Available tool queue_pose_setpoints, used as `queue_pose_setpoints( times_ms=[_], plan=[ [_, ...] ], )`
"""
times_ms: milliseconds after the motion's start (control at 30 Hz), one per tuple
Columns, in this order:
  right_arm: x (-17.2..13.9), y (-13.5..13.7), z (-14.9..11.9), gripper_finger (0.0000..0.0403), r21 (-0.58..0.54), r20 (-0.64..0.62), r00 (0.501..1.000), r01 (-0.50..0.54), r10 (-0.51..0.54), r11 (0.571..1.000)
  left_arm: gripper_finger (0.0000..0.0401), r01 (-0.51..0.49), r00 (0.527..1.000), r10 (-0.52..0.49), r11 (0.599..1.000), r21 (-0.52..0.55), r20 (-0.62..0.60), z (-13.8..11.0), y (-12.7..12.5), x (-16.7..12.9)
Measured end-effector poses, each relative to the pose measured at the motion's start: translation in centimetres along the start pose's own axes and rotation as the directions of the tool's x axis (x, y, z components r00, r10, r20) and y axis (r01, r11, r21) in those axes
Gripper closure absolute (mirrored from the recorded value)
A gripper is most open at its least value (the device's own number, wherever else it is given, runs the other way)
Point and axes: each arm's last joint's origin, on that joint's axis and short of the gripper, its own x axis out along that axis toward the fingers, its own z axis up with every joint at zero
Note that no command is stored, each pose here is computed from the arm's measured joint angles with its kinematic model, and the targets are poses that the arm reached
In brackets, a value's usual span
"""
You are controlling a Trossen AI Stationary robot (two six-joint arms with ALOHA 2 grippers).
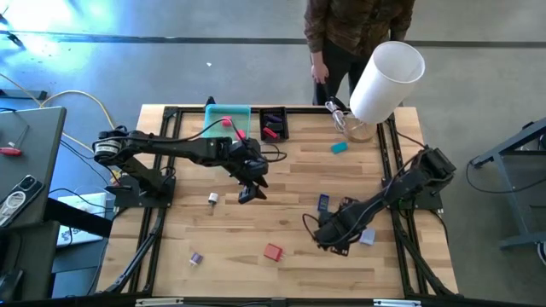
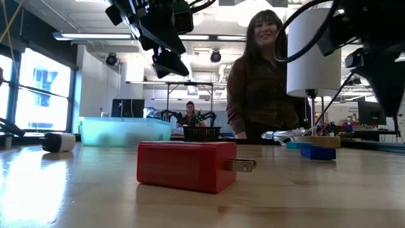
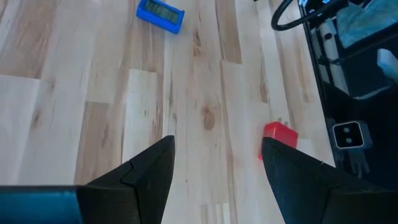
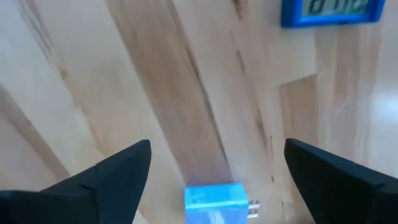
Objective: Pick & Place Office items
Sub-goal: Put the right purple charger adapter into the green bin
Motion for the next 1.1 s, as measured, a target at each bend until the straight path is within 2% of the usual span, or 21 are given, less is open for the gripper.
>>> queue_pose_setpoints(
  times_ms=[233, 367, 500, 567, 633, 733, 867, 1100],
  plan=[
    [0.0, 1.3, -0.9, 0.0042, -0.005, -0.046, 0.995, -0.089, 0.089, 0.996, 0.0167, 0.0, 1.0, 0.0, 1.0, 0.003, 0.0, 0.0, 0.0, 0.0],
    [-0.1, 2.2, -1.1, 0.0042, 0.067, -0.016, 0.99, -0.141, 0.142, 0.988, 0.0167, -0.001, 1.0, 0.001, 1.0, 0.003, 0.0, 0.0, 0.0, 0.0],
    [-0.1, 2.7, -1.7, 0.0042, 0.117, -0.044, 0.986, -0.154, 0.16, 0.981, 0.0167, -0.001, 1.0, 0.001, 1.0, 0.002, 0.0, 0.0, 0.0, 0.0],
    [-0.1, 2.7, -2.3, 0.0042, 0.086, -0.049, 0.991, -0.12, 0.125, 0.989, 0.0167, -0.001, 1.0, 0.001, 1.0, 0.002, 0.0, 0.0, 0.0, 0.0],
    [-0.1, 2.4, -3.0, 0.0042, 0.047, -0.048, 0.998, -0.032, 0.034, 0.998, 0.0167, -0.001, 1.0, 0.001, 1.0, 0.002, 0.0, 0.0, 0.0, 0.0],
    [-0.1, 1.6, -4.1, 0.0042, 0.028, -0.134, 0.989, 0.069, -0.065, 0.997, 0.0167, -0.001, 1.0, 0.001, 1.0, -0.006, 0.0, 0.0, 0.0, 0.0],
    [-0.2, 1.7, -4.9, 0.0042, -0.001, -0.162, 0.982, 0.093, -0.092, 0.996, 0.0167, -0.001, 1.0, 0.001, 1.0, -0.006, 0.0, 0.0, 0.0, 0.0],
    [-0.2, 2.7, -6.3, 0.0042, -0.121, -0.075, 0.989, 0.12, -0.129, 0.985, 0.0167, -0.001, 1.0, 0.001, 1.0, -0.008, 0.0, 0.0, 0.0, 0.0]
  ],
)
